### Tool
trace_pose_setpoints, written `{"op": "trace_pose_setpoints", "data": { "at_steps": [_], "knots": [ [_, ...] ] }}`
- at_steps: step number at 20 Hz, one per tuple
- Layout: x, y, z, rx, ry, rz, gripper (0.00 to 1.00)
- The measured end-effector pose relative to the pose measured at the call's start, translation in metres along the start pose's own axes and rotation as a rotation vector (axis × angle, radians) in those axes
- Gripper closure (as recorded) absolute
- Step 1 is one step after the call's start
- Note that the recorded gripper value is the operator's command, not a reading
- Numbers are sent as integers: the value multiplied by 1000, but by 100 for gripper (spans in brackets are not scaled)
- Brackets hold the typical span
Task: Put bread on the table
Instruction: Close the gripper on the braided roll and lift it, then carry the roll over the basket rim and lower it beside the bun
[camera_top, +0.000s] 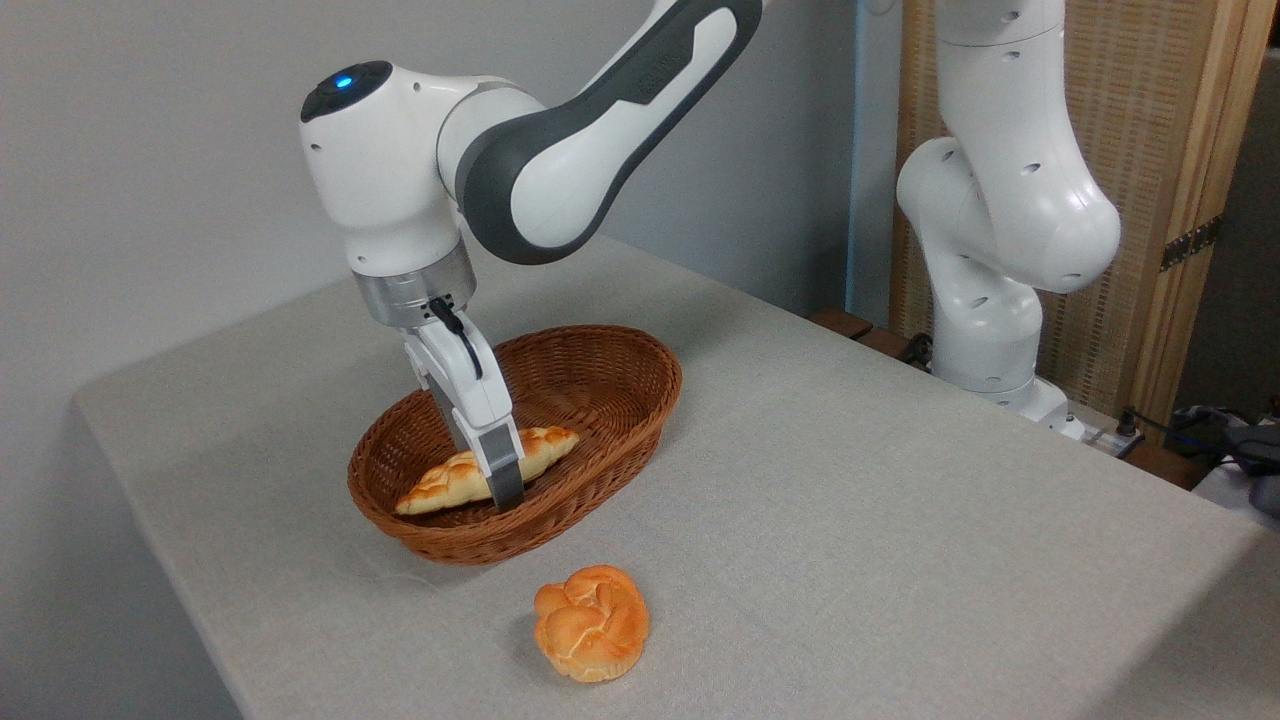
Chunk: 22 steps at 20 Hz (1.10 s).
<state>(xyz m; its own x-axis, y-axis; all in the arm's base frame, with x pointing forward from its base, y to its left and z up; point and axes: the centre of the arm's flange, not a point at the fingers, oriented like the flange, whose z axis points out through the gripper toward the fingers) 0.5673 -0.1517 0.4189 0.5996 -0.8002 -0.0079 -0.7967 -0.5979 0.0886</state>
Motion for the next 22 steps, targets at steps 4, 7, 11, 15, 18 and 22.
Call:
{"op": "trace_pose_setpoints", "data": {
  "at_steps": [4, 7, 11, 15, 18, 22],
  "knots": [
    [0, 0, 0, 0, 1, 1, 61],
    [0, 0, 0, 0, 1, 1, 61],
    [0, 1, -3, 4, 5, 1, 61],
    [-2, 3, -18, 18, 22, 2, 59],
    [-11, 6, -41, 30, 37, -4, 57],
    [-31, 7, -72, 36, 49, -30, 54]
  ]
}}
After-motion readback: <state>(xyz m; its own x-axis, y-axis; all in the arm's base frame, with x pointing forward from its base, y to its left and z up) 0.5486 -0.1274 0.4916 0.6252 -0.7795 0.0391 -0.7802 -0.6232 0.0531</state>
